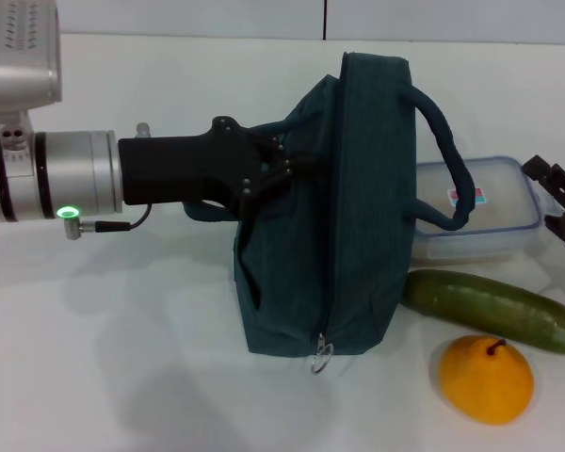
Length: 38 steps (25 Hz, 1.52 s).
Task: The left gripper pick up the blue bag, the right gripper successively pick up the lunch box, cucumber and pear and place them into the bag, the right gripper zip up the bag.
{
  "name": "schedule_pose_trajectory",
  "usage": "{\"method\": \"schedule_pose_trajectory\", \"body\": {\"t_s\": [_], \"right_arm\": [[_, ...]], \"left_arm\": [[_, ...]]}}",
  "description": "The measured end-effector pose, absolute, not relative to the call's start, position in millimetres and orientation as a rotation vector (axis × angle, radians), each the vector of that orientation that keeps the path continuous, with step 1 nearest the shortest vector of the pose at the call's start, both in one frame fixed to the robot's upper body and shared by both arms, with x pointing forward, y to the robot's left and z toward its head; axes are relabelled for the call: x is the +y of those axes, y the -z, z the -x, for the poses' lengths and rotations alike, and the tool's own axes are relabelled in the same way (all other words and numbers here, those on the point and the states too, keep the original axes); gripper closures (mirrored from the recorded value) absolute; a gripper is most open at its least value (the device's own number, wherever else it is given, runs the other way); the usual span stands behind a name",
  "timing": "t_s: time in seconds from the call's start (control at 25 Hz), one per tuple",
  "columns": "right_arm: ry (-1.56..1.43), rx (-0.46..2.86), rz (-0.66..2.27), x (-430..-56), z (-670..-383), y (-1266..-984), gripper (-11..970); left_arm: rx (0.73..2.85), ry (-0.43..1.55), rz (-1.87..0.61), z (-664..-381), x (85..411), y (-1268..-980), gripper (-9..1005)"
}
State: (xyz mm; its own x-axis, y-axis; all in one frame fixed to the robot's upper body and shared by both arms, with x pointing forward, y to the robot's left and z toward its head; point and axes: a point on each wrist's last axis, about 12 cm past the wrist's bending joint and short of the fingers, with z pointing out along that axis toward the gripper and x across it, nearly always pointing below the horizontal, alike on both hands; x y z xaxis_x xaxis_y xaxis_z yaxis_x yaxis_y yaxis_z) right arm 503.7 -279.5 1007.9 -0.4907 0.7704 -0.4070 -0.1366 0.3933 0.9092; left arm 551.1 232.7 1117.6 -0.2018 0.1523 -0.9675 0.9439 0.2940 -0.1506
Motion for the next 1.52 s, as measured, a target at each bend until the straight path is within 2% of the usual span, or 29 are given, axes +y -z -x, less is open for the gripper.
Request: {"method": "schedule_pose_trajectory", "body": {"t_s": [1.2,1.52], "right_arm": [[-1.297,1.696,-0.539,-267.4,-516.4,-1017.4,283],[-1.271,1.702,-0.500,-265.3,-519.1,-1018.3,462]], "left_arm": [[1.597,1.055,-1.012,-549.7,229.7,-1114.3,961],[1.601,1.045,-1.011,-551.2,230.7,-1114.7,961]]}}
